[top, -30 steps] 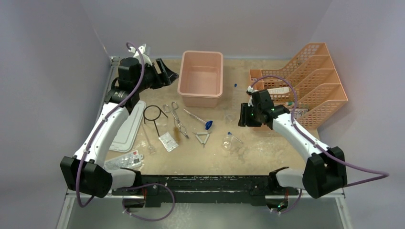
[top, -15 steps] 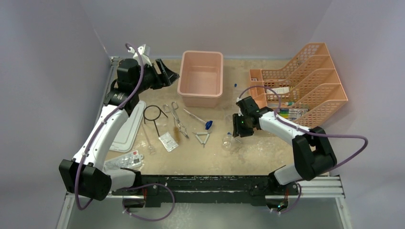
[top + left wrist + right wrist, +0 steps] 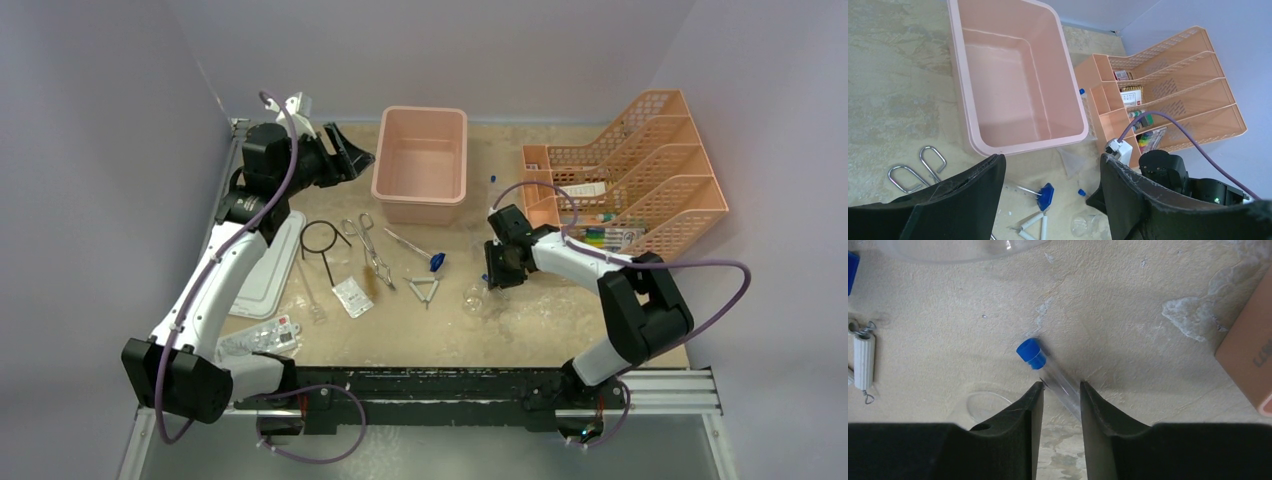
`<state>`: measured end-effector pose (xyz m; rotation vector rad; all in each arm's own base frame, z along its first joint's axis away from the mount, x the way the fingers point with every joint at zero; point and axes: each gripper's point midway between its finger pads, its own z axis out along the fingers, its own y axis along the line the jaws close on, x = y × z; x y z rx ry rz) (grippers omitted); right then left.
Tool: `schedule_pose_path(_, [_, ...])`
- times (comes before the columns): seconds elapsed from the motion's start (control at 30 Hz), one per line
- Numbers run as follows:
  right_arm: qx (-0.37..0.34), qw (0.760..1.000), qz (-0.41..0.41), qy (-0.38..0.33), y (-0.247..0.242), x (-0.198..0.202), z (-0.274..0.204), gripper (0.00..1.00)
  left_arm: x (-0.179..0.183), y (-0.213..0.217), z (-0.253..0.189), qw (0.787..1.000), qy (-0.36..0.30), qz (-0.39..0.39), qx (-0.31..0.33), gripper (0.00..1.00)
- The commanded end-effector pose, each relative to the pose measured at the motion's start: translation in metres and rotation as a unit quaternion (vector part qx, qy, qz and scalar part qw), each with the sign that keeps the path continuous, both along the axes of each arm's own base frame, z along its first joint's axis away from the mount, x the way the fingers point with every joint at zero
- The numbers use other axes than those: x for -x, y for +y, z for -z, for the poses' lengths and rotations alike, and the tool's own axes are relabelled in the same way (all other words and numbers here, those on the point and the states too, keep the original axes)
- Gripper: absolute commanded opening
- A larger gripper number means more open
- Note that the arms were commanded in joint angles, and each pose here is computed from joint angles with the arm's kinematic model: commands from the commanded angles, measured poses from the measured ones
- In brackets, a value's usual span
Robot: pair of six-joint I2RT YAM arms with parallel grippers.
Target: Organize the chemistry lab equipment
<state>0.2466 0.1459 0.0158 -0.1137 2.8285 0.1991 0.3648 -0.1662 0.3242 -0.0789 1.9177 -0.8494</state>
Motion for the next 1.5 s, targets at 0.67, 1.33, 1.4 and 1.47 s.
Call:
schedule_pose_path(0.67, [0.087, 0.995, 0.03, -0.043, -0.005, -0.022, 0.0, 0.14, 0.009, 0.007, -0.023, 0.999, -0.041, -0.013, -0.008, 0.68])
schedule_pose_path(1.33, [-0.076, 0.952, 0.081, -0.284, 0.014, -0.067, -0.201, 0.15, 0.022, -0.044, -0.023, 0.996, -0.043, 0.05, 0.061, 0.68])
schedule_pose_path(1.4, [-0.109, 0.942, 0.084, -0.307, 0.022, -0.073, -0.226, 0.15, 0.026, -0.056, -0.02, 0.995, -0.041, 0.058, 0.065, 0.68])
schedule_pose_path(1.47, [-0.141, 0.93, 0.089, -0.328, 0.03, -0.079, -0.249, 0.15, 0.031, -0.068, -0.016, 0.995, -0.036, 0.066, 0.07, 0.68])
